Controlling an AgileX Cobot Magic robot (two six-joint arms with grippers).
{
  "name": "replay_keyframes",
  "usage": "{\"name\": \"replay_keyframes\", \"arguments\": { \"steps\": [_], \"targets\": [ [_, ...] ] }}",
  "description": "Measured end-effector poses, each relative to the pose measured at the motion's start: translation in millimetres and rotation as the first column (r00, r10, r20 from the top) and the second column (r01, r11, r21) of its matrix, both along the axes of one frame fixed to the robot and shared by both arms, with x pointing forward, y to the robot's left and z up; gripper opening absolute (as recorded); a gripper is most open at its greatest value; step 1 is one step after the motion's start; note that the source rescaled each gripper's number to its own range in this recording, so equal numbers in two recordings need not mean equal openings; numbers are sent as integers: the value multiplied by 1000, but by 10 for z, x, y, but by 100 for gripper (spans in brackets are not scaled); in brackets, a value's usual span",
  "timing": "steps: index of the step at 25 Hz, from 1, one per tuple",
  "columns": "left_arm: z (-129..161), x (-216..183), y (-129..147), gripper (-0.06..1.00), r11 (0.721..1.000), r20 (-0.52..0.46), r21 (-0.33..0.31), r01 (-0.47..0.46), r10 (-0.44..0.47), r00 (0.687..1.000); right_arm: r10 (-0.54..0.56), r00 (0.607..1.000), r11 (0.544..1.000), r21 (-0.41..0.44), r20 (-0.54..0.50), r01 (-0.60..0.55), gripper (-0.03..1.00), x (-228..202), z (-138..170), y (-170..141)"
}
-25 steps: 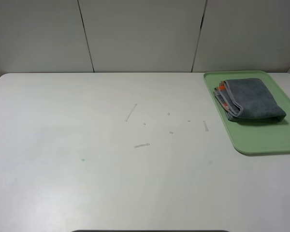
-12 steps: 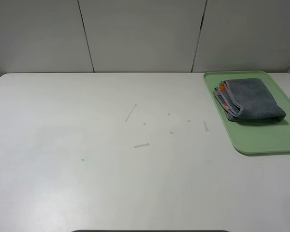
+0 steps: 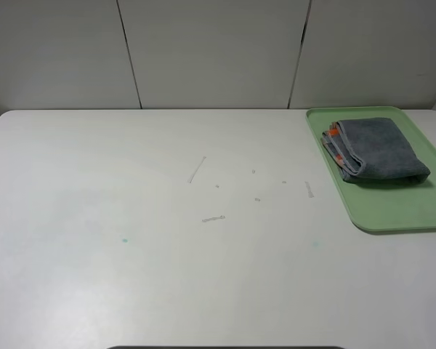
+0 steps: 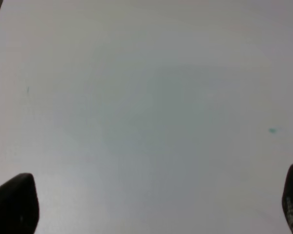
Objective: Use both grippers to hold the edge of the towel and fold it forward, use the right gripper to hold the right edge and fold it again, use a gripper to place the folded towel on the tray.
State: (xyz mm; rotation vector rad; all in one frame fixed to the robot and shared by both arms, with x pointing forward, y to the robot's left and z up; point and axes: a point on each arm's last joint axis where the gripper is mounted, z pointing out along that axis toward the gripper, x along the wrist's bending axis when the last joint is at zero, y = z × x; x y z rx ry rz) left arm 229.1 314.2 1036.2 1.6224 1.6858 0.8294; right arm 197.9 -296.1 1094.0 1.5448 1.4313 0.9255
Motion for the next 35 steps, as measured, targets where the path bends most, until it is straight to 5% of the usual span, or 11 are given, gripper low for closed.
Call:
{"name": "replay_keyframes", "arguments": {
  "steps": [6,10,35],
  "targets": [
    [0,0,0,100,1000,0,0,0,0,1000,7,996,1000,15,-88,-6,100,281,-376,-14],
    [0,0,0,100,1000,0,0,0,0,1000,7,1000,1000,8,-17,-7,100,327,-337,-18],
    [0,0,0,100,1000,0,0,0,0,1000,18,999,1000,25,-31,-17,100,369,-407,-7]
  ]
}}
